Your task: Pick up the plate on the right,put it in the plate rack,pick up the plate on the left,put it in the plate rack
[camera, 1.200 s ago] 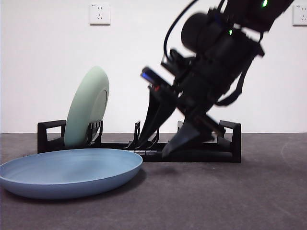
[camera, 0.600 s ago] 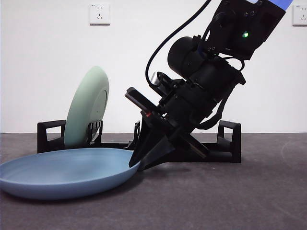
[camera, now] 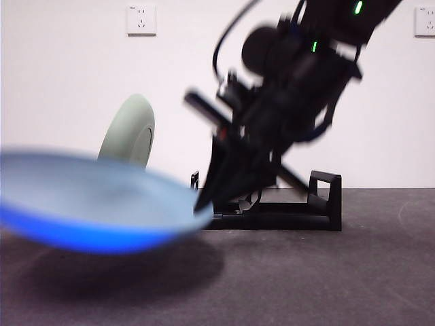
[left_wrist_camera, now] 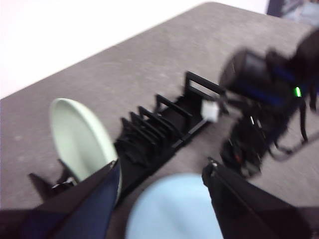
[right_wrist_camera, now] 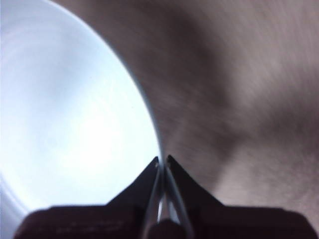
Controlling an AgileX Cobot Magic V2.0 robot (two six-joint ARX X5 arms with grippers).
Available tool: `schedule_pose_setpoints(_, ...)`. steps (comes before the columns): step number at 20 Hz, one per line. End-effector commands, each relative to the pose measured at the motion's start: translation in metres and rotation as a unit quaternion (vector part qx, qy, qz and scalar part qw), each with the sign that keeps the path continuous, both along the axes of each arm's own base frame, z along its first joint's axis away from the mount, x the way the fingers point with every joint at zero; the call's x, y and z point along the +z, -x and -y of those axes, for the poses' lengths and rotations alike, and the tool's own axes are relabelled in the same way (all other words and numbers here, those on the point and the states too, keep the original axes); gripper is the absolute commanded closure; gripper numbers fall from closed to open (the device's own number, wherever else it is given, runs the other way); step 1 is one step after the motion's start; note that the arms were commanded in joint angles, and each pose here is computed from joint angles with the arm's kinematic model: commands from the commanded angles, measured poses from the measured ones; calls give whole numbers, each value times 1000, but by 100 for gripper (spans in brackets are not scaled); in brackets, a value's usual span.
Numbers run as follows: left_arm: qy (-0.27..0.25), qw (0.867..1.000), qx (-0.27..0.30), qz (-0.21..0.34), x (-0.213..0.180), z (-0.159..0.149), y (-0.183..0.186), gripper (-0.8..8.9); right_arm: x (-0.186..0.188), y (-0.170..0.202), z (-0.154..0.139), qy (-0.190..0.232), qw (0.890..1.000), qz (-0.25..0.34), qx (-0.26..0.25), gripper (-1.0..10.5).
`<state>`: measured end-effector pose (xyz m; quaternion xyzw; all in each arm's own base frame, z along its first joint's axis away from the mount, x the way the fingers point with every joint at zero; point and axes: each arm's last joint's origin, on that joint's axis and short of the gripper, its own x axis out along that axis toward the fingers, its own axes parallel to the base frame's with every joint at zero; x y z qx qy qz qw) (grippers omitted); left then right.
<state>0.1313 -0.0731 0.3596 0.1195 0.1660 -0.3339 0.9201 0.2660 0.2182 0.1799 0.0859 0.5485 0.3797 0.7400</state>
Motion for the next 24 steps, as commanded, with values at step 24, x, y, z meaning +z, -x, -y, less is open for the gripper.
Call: schedule_pose_setpoints(24,-397,908,-124,47,-114,183,23,532,91,-5,61,28,993,81,-77,956)
